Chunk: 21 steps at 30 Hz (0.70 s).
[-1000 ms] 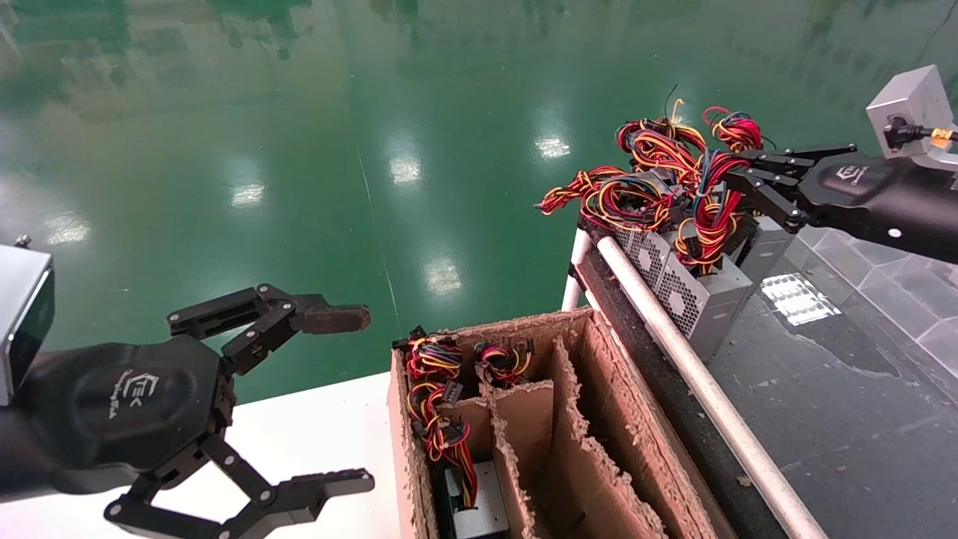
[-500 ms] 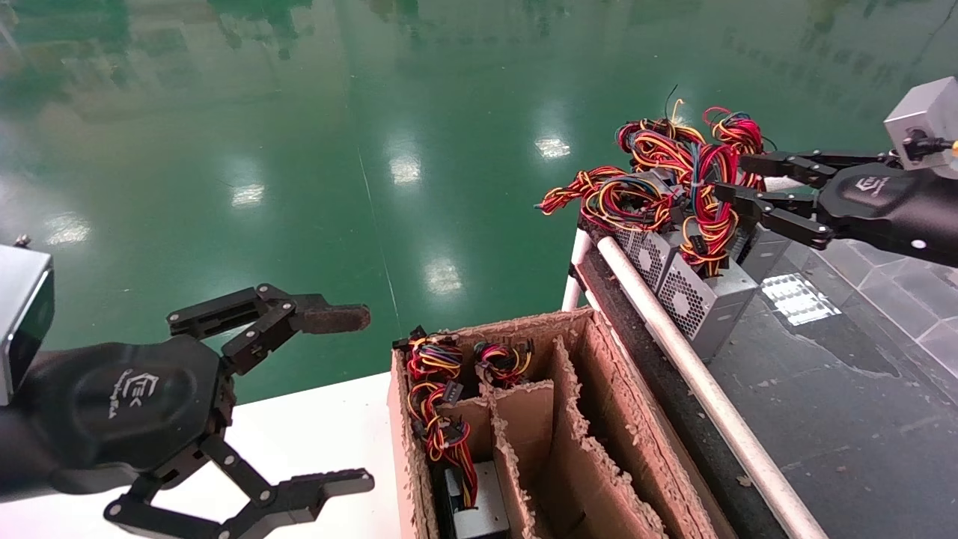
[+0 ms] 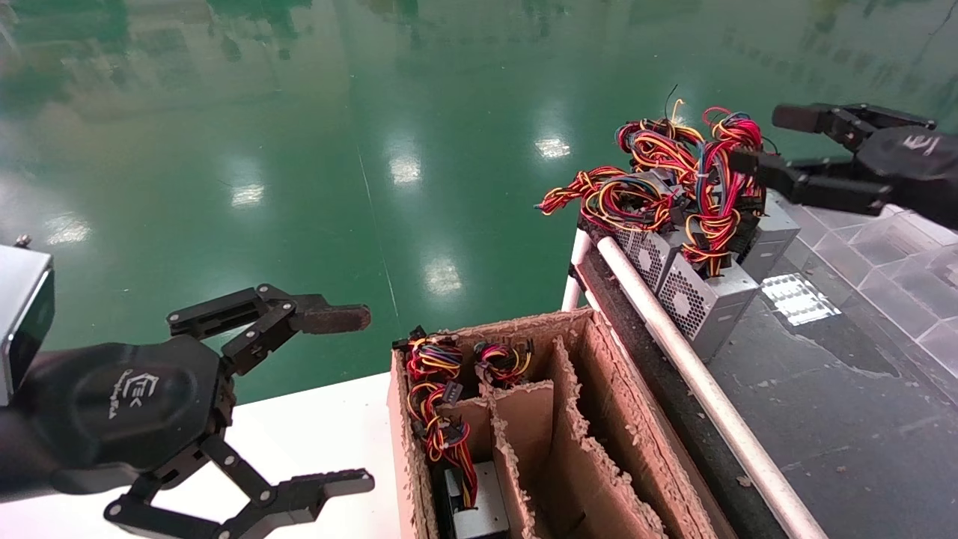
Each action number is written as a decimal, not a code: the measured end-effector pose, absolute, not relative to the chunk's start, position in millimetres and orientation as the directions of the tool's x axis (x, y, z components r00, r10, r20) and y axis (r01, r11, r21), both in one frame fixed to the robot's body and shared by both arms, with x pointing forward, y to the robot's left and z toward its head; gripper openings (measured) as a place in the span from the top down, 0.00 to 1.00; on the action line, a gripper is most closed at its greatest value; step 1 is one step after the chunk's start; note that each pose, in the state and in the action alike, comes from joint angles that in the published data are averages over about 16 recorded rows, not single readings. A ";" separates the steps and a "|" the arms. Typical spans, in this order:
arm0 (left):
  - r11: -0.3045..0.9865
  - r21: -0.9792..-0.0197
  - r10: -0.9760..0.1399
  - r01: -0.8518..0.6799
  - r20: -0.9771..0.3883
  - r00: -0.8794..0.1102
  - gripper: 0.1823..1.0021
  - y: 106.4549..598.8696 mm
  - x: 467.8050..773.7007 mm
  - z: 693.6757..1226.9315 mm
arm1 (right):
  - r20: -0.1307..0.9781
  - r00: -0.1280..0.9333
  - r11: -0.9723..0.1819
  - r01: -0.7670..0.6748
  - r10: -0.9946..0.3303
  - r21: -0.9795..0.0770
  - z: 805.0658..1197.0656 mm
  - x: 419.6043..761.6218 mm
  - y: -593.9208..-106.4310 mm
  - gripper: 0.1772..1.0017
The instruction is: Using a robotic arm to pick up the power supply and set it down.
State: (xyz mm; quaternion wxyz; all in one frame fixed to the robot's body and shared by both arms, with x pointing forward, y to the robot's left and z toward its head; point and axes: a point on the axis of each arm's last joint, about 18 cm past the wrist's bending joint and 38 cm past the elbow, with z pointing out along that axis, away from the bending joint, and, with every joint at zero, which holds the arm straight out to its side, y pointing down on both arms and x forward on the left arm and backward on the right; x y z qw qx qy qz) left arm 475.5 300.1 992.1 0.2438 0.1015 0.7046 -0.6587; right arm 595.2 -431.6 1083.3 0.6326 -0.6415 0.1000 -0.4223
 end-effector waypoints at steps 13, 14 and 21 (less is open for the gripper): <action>0.112 -0.879 -0.178 0.464 -0.477 -0.861 0.00 300.2 475.6 992.1 | 0.388 0.722 -0.089 0.416 -0.572 -0.905 1087.0 572.8 -412.1 0.08; 0.112 -0.879 -0.178 0.464 -0.477 -0.861 0.00 300.2 475.6 992.1 | 0.392 0.723 -0.092 0.418 -0.568 -0.904 1085.7 572.3 -411.0 0.07; 0.112 -0.879 -0.178 0.464 -0.477 -0.861 0.00 300.2 475.6 992.1 | 0.421 0.731 -0.110 0.434 -0.537 -0.894 1075.7 567.1 -402.1 0.01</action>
